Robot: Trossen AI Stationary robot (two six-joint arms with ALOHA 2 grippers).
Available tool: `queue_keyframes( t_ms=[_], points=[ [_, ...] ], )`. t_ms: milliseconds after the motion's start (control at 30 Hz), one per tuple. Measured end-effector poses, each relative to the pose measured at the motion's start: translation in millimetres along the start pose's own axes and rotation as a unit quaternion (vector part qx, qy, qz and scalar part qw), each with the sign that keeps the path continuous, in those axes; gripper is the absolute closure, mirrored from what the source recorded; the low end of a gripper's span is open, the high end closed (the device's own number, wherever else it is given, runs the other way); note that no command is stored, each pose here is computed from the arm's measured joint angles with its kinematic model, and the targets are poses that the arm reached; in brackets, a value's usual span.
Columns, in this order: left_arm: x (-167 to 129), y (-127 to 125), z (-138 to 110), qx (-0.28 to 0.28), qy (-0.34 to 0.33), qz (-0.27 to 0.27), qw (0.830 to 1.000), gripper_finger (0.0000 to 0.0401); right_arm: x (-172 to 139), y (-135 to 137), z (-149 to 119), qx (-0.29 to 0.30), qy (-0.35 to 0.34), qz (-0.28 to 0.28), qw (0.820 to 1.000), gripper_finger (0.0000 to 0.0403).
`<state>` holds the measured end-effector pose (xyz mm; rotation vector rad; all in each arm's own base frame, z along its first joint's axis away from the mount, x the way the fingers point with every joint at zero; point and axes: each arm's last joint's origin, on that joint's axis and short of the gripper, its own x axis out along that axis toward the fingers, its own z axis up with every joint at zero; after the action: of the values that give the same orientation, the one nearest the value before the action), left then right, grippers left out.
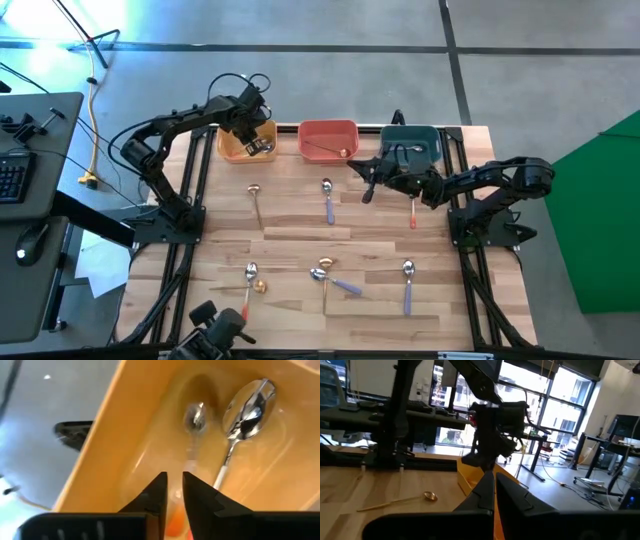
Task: Sort silverware by color (type)
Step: Put the gold spoon into the orange bin
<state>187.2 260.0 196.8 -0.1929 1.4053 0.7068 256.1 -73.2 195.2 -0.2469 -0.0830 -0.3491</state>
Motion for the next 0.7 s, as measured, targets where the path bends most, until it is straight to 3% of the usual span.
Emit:
queue_keyframes(
  t_ms=[167,367,700],
  points=[
    [-24,-12,0,0.005,-0.019,0.014,1.0,0.0396,1,-12,-6,0.007,0.011,0.017,1.0,0.0403],
    [-72,-39,-5,0.028,-0.077,0.015,0.997,0.0398,-1,-26,-20,0.023,0.071,0.012,0.997,0.0403],
    [-161,-96,-45,0.071,-0.193,-0.025,0.978,0.0401,-2,-28,-24,0.049,0.093,-0.003,0.994,0.0403]
  ],
)
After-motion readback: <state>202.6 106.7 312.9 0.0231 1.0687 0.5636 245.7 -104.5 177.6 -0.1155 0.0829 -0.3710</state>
